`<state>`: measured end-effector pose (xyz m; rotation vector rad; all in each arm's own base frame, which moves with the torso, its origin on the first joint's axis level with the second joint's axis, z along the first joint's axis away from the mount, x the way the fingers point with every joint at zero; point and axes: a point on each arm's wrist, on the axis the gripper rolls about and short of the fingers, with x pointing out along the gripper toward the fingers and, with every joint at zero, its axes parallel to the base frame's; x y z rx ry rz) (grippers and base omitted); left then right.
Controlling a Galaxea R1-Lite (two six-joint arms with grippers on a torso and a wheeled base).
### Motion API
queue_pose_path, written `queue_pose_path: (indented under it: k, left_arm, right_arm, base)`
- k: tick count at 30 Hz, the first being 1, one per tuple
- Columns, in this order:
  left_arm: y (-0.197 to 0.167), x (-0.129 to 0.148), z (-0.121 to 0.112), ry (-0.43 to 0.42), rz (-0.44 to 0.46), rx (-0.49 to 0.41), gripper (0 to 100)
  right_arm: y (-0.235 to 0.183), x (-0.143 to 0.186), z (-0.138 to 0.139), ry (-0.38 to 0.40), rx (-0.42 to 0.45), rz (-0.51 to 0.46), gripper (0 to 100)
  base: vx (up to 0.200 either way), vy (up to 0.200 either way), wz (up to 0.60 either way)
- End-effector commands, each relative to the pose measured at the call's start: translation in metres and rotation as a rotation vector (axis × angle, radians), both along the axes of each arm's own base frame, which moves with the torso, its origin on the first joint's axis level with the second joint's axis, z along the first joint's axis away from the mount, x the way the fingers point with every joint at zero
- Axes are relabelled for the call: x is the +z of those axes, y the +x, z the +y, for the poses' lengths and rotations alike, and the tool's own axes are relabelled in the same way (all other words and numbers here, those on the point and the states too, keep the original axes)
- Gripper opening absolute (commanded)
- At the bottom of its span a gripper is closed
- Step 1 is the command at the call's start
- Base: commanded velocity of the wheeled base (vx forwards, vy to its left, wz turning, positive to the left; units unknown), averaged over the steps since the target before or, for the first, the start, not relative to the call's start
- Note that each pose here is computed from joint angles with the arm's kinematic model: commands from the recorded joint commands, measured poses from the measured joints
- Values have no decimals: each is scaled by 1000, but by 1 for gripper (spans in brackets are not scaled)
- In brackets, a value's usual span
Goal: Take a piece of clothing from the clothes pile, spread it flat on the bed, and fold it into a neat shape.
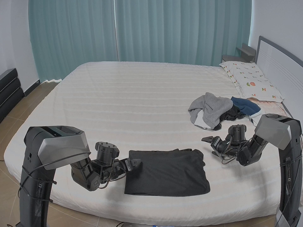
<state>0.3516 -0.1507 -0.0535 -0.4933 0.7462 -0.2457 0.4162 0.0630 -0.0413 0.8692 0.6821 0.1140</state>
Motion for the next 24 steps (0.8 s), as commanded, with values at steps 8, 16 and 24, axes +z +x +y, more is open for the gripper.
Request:
queue_pose_path:
  k: [8, 16, 24]
  left_arm:
    - [-3, -12, -6, 12, -53, -39, 100]
    - [-9, -14, -8, 16, -55, -51, 100]
    - [-12, -14, -7, 27, -47, -60, 100]
  right_arm:
    - [-1, -1, 1, -2, 4, 4, 100]
    - [-1, -1, 2, -3, 6, 3, 100]
    - [-1, -1, 1, -3, 4, 3, 100]
  base:
    - [0, 0, 0]
    - [0, 0, 0]
    - [0, 0, 0]
